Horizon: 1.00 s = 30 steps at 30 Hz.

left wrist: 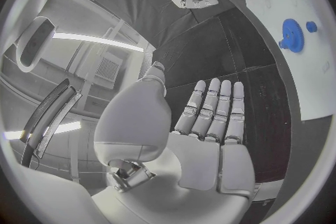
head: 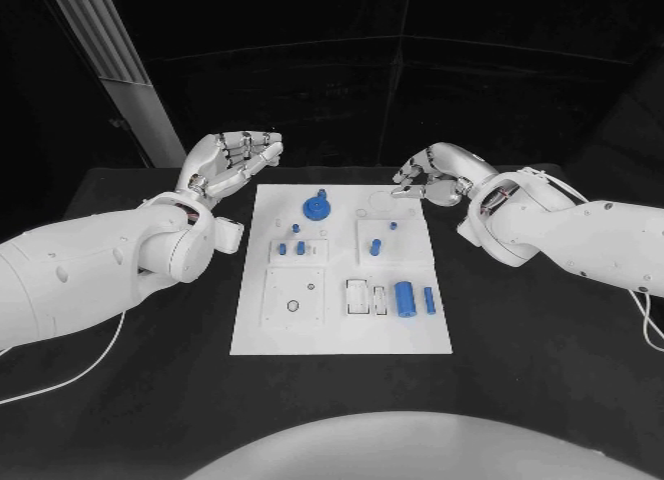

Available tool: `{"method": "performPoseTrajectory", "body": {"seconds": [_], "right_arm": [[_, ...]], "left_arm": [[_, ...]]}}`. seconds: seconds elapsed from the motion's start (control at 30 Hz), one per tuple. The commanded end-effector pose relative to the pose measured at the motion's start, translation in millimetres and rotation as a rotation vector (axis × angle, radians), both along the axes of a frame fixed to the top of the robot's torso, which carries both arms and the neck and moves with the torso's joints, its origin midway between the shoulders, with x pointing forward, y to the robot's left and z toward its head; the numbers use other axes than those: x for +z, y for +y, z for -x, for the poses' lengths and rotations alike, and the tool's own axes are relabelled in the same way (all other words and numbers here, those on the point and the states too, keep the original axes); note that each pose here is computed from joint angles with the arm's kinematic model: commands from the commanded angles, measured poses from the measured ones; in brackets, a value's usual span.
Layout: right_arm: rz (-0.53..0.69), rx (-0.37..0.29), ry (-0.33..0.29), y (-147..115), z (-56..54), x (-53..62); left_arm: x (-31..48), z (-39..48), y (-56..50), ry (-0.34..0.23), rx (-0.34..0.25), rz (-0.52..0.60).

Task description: Assemble the parts on the task board

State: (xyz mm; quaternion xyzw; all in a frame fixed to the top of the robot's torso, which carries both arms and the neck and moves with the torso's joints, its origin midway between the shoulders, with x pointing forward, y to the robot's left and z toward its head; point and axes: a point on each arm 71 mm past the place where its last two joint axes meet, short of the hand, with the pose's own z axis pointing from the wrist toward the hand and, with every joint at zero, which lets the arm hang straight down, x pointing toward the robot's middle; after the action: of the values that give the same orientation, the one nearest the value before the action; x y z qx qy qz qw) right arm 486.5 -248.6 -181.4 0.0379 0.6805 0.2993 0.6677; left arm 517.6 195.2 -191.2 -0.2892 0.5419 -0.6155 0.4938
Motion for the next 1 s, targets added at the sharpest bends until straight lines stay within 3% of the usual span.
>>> {"method": "performPoseTrajectory", "body": {"seconds": [0.03, 0.47, 1.0], "right_arm": [[0.179, 0.078, -0.036, 9, 1.6, -3.7], [0.398, 0.117, -0.015, 24, 2.5, -25.3], [0.48, 0.057, 0.052, 27, -2.7, -35.6]], "left_arm": [[14.1, 7.6, -2.8, -0.15, -0.063, 0.142], [14.5, 12.5, -8.5, -0.145, -0.085, 0.158], [13.6, 12.6, -6.9, -0.13, -0.08, 0.152]]}}
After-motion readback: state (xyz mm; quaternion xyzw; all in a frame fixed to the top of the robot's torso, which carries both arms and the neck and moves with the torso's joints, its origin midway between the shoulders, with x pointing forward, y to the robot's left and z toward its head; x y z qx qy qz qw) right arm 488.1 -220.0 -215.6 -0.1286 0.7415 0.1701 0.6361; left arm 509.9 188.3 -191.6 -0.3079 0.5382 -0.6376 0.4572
